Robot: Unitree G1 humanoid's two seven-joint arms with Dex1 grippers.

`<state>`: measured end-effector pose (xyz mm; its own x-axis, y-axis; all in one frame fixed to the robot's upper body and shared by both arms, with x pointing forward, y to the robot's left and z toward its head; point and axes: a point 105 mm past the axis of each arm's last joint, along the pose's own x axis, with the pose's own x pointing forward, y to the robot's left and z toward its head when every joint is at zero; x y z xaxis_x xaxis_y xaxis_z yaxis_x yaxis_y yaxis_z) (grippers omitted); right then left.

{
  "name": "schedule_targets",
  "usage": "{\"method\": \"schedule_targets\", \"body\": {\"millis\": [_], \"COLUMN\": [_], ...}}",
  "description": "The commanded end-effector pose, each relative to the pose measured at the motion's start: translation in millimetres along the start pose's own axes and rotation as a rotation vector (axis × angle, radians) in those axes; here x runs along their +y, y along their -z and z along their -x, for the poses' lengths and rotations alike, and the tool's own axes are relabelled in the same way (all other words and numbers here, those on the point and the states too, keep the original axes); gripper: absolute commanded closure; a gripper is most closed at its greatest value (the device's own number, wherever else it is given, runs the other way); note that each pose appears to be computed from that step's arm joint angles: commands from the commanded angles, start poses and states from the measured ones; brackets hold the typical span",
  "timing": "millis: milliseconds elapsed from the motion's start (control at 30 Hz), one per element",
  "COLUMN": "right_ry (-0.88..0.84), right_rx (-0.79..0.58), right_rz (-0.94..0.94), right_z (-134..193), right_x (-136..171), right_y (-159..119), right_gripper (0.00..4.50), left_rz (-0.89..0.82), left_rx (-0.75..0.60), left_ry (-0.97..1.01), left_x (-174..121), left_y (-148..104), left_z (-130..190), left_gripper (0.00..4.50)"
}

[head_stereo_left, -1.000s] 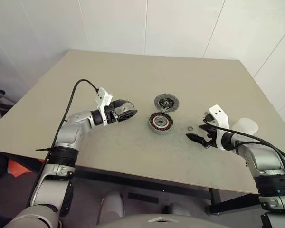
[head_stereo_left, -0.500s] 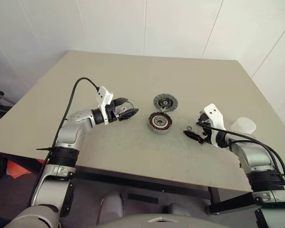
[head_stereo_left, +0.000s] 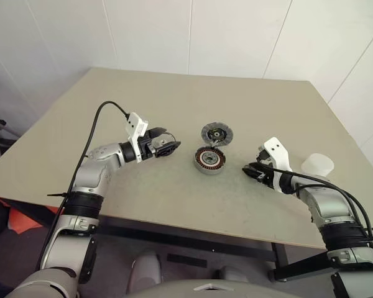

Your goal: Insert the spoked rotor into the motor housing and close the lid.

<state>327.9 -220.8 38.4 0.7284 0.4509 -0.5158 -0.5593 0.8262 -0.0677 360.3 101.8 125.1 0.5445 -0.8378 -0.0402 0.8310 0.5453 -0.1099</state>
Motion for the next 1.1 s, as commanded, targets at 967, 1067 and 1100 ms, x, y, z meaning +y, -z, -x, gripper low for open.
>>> {"method": "schedule_targets", "body": {"millis": [967,1067,1100], "right_ry": [-0.28,-0.281,-0.271], "right_rx": [-0.175,-0.129,-0.116], "right_rz": [0.085,0.077,0.077], "right_z": [-25.1,-35.9,-39.8], "right_x": [109.8,108.8,106.9], "right_y": [-121.4,-108.2,-104.0], "right_gripper": [3.93,3.93,3.93], "left_rz": [-0.101,-0.112,-0.114], "left_rx": [-0.033,-0.034,-0.035], "left_ry": [-0.091,-0.101,-0.104], "left_x": [13.4,15.3,16.1], "left_y": [-24.1,-25.6,-25.9], "left_z": [-3.6,-1.7,-1.0], "left_gripper": [0.0,0.0,0.0]}}
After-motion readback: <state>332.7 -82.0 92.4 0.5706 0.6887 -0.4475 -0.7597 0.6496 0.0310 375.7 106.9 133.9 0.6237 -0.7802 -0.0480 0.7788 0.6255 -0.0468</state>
